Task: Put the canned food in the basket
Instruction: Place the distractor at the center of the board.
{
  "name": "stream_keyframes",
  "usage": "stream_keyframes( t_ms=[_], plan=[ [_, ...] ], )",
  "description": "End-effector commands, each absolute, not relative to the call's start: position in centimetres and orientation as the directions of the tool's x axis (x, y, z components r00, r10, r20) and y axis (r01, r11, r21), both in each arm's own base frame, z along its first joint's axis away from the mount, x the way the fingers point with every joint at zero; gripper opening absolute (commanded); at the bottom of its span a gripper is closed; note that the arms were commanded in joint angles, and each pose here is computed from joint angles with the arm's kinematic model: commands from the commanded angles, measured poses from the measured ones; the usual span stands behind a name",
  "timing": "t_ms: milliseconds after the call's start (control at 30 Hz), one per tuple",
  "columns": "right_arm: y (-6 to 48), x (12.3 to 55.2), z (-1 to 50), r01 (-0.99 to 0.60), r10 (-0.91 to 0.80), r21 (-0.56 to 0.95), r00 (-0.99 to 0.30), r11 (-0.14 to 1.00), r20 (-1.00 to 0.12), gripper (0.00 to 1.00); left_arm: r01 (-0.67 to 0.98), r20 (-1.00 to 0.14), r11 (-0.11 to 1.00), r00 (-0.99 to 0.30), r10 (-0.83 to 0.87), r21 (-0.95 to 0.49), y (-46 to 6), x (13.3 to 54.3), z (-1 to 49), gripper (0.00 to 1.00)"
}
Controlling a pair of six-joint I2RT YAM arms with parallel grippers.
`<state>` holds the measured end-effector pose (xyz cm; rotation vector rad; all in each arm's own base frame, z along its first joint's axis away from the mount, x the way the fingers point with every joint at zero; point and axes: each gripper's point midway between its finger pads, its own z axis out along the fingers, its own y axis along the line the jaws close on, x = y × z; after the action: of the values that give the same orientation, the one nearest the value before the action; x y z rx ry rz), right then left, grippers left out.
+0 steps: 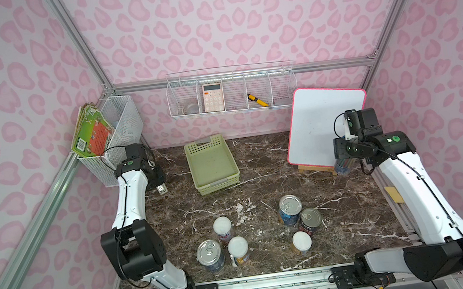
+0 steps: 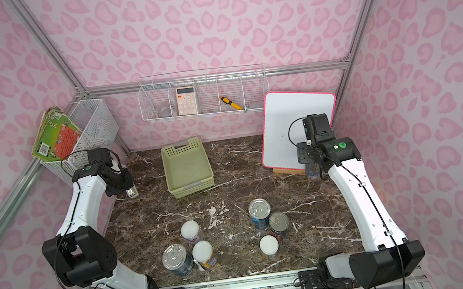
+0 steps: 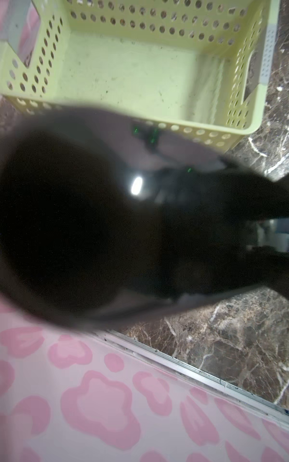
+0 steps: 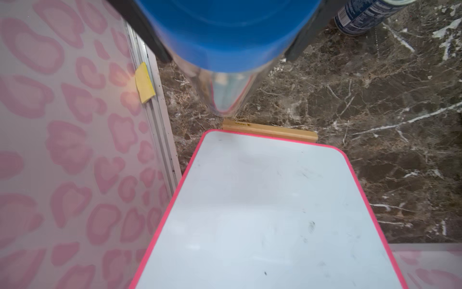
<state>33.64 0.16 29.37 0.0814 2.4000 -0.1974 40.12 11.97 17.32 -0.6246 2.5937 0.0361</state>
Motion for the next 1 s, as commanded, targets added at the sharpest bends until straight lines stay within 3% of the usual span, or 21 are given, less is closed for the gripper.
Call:
stream_keyframes(
  t_ms=[0, 133, 400, 633, 800, 967],
  plan=[
    [-1.0, 33.9, 28.6, 0.130, 0.035, -0.086, -0.722, 0.988, -0.691, 0.43, -0.433, -0.421, 0.898, -0.801, -0.425, -0.081, 12.4, 41.3, 15.5, 0.00],
    [-3.8, 33.0, 24.5, 0.188, 0.103, -0.063, -0.756, 0.980, -0.646, 0.43, -0.436, -0.358, 0.899, -0.834, -0.420, -0.039, 13.0, 41.7, 11.8, 0.00],
    [-6.3, 33.3, 21.4, 0.268, 0.180, -0.047, -0.757, 0.962, -0.629, 0.44, -0.436, -0.393, 0.900, -0.824, -0.408, -0.020, 13.8, 42.6, 11.9, 0.00],
    [-8.1, 33.5, 20.3, 0.350, 0.232, -0.058, -0.728, 0.935, -0.645, 0.46, -0.410, -0.299, 0.909, -0.861, -0.411, -0.071, 13.0, 44.2, 11.2, 0.04],
    [-8.7, 33.5, 19.4, 0.375, 0.263, -0.041, -0.721, 0.926, -0.641, 0.46, -0.426, -0.185, 0.903, -0.884, -0.430, -0.063, 12.9, 44.1, 7.1, 0.08],
    [-8.8, 33.5, 18.8, 0.376, 0.264, -0.047, -0.729, 0.926, -0.632, 0.46, -0.444, -0.146, 0.895, -0.884, -0.444, -0.039, 13.0, 43.6, 4.7, 0.09]
  ],
)
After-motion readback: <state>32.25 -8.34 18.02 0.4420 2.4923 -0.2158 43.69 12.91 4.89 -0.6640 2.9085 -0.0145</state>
